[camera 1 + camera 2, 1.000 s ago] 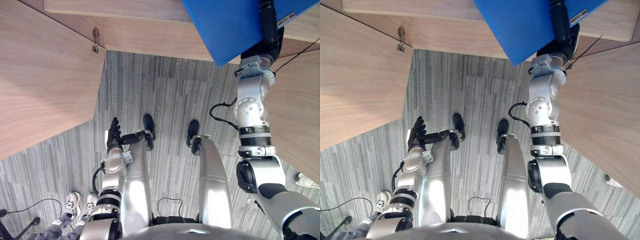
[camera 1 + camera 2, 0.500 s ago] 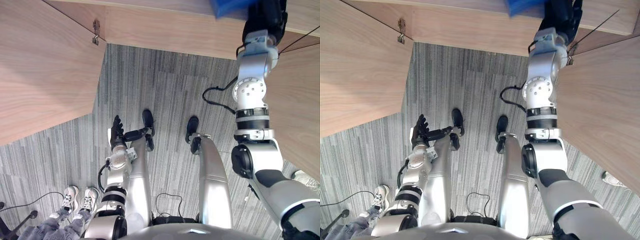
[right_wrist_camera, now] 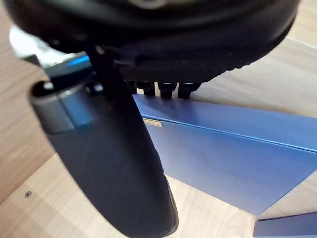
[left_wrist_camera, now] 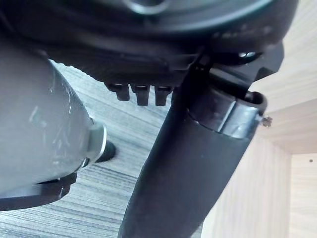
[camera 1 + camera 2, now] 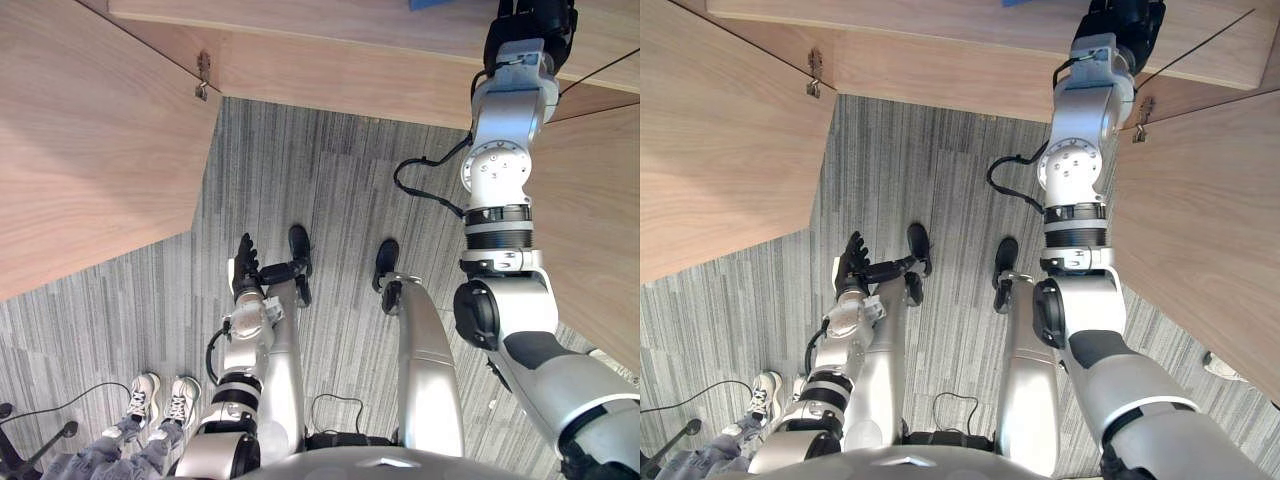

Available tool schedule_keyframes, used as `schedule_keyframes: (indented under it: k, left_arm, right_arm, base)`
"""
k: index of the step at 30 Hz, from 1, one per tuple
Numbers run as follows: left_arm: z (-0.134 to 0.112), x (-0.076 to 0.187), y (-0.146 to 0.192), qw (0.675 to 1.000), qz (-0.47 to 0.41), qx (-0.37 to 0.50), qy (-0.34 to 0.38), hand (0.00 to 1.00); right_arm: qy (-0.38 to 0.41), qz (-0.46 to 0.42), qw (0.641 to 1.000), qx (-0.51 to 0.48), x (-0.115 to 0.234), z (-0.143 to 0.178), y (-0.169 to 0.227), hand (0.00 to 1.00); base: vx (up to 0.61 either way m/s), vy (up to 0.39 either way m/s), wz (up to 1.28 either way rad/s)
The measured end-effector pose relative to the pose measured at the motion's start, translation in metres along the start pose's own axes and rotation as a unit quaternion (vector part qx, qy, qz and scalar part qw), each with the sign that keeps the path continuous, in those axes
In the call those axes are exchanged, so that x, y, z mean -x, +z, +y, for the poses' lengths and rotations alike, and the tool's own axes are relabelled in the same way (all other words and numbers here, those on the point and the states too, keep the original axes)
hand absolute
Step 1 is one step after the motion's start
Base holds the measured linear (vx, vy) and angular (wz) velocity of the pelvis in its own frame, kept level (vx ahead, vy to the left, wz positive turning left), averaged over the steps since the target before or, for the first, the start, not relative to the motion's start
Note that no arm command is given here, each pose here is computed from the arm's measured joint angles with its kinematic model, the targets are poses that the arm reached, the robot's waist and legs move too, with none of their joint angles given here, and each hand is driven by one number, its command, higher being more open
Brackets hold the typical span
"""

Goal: Walk over to the cabinet, pick up the folder, carry it to the office cabinet, place the folder inside the office cabinet, then close the office cabinet door

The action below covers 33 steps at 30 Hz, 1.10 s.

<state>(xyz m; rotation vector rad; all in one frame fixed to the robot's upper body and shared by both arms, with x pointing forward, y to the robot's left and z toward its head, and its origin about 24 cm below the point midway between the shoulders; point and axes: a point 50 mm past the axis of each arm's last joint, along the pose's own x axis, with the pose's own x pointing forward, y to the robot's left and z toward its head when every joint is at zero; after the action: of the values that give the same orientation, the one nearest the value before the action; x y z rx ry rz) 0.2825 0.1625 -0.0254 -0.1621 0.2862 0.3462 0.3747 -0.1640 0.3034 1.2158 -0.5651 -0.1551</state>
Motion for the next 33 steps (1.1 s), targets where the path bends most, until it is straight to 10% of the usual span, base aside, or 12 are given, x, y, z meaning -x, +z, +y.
schedule_keyframes:
  k: [33]
  left_arm:
    - [0.004,-0.001,-0.011,1.000,0.023,-0.014,-0.015,1.00]
  right_arm:
    - [0.087,0.093,0.968,0.217,-0.015,0.001,-0.020,1.00]
  base:
    - [0.00,0.001,-0.01]
